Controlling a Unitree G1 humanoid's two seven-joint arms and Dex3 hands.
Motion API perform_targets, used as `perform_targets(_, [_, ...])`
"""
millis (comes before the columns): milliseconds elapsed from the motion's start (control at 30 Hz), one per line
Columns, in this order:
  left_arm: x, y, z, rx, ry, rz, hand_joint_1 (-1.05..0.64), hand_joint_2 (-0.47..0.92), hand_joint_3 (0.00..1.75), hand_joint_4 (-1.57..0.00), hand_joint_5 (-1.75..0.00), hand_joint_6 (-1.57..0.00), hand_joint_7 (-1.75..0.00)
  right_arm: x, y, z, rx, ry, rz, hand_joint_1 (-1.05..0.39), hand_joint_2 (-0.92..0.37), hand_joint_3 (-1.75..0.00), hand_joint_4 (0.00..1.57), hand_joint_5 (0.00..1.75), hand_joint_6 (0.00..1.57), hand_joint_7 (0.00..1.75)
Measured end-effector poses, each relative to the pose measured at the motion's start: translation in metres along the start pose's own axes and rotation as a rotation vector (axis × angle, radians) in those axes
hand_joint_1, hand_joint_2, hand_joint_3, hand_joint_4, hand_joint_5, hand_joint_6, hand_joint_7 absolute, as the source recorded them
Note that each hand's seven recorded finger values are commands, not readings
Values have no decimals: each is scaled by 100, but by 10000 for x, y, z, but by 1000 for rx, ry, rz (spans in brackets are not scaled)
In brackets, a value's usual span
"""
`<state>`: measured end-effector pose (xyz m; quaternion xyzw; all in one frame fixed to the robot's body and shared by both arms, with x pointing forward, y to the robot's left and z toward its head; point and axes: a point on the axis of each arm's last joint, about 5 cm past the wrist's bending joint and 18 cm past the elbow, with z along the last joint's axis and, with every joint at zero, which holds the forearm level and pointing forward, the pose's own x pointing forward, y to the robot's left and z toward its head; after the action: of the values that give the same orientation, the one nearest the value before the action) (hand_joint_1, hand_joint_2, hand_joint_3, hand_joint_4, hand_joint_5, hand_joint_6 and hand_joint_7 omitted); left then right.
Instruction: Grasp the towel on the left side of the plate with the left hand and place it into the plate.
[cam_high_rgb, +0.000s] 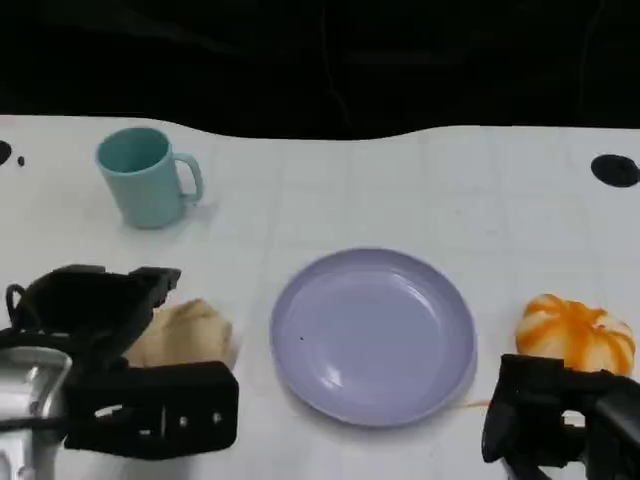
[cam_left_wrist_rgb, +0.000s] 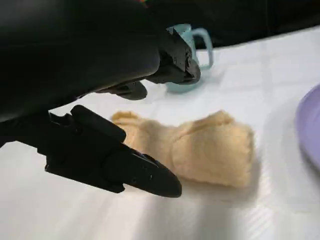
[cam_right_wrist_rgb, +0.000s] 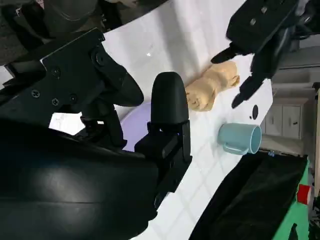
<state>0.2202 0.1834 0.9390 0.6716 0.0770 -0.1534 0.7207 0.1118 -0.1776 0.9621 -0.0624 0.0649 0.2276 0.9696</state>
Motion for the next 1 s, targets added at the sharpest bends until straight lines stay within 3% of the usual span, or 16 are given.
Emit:
perform_targets(267, [318,-136,-16,66,26,-98,-59,91,1,-36,-13,-31,-1,-30,21,27,-4,-9,-2,-7,-51,-123,72,175,64,152])
perform_targets(367, [403,-190,-23,66,35,-138,-52,92,7,-40,-11,-36,-2,-34,25,36,-6,-14,-1,-7,-51,-123,72,175,64,152])
perform_targets(467, [474,-207,-40,36,11,-159,-39,92,14,-63,-20,-54,-8,-35,26,36,-5,-13,-1,-7,-51,-123,72,175,64,152])
perform_targets(500, [491,-222,-54,21,0,-160,-35,92,19,-68,-38,-64,-9,-35,26,35,-5,-13,-1,-8,-51,-123,72,175,64,152])
perform_targets(533, [500,-242,-70,8,-11,-153,-30,92,26,-77,-66,-86,-14,-35,26,35,-5,-13,-1,-9,-51,-123,72,175,64,152])
perform_targets(600, [509,-302,-114,-24,-39,-104,-28,92,31,-82,-88,-106,-17,-34,27,35,-5,-12,-1,-9,-51,-122,72,175,64,152])
perform_targets(633, [506,-332,-131,-38,-50,-83,-29,92,28,-77,-121,-108,-34,-33,28,35,-5,-12,0,-9,-51,-122,72,175,64,152])
perform_targets(667, [498,-359,-143,-42,-58,-58,-29,92,27,-71,-144,-94,-72,-33,29,35,-5,-13,0,-9,-51,-122,72,175,65,152])
perform_targets(700, [486,-382,-151,-40,-65,-35,-29,92,25,-70,-162,-76,-117,-33,29,35,-5,-13,0,-10,-50,-122,72,174,65,152])
perform_targets(733, [473,-407,-156,-40,-71,-14,-28,92,24,-72,-168,-67,-135,-32,28,35,-5,-13,0,-11,-51,-122,72,174,65,151])
perform_targets(800, [440,-444,-160,-50,-79,27,-28,92,24,-75,-173,-56,-160,-31,28,34,-5,-13,0,-11,-51,-121,72,174,65,151])
perform_targets(833, [422,-454,-160,-60,-83,41,-28,92,25,-75,-174,-54,-158,-30,27,34,-5,-13,1,-11,-51,-121,72,174,65,151])
perform_targets(867, [409,-460,-155,-69,-87,54,-29,92,27,-74,-174,-59,-137,-30,27,33,-4,-12,0,-11,-51,-121,73,174,65,151])
perform_targets(900, [398,-448,-146,-73,-89,67,-29,92,27,-75,-174,-62,-130,-29,27,33,-4,-12,0,-10,-51,-121,73,174,65,151])
perform_targets(933, [387,-420,-131,-79,-91,91,-26,91,31,-79,-175,-56,-155,-29,26,33,-5,-12,0,-10,-51,-121,73,174,66,151])
perform_targets(1000, [373,-335,-101,-97,-102,160,-26,89,34,-82,-175,-53,-169,-27,26,35,-5,-14,0,-9,-51,-122,73,174,66,151])
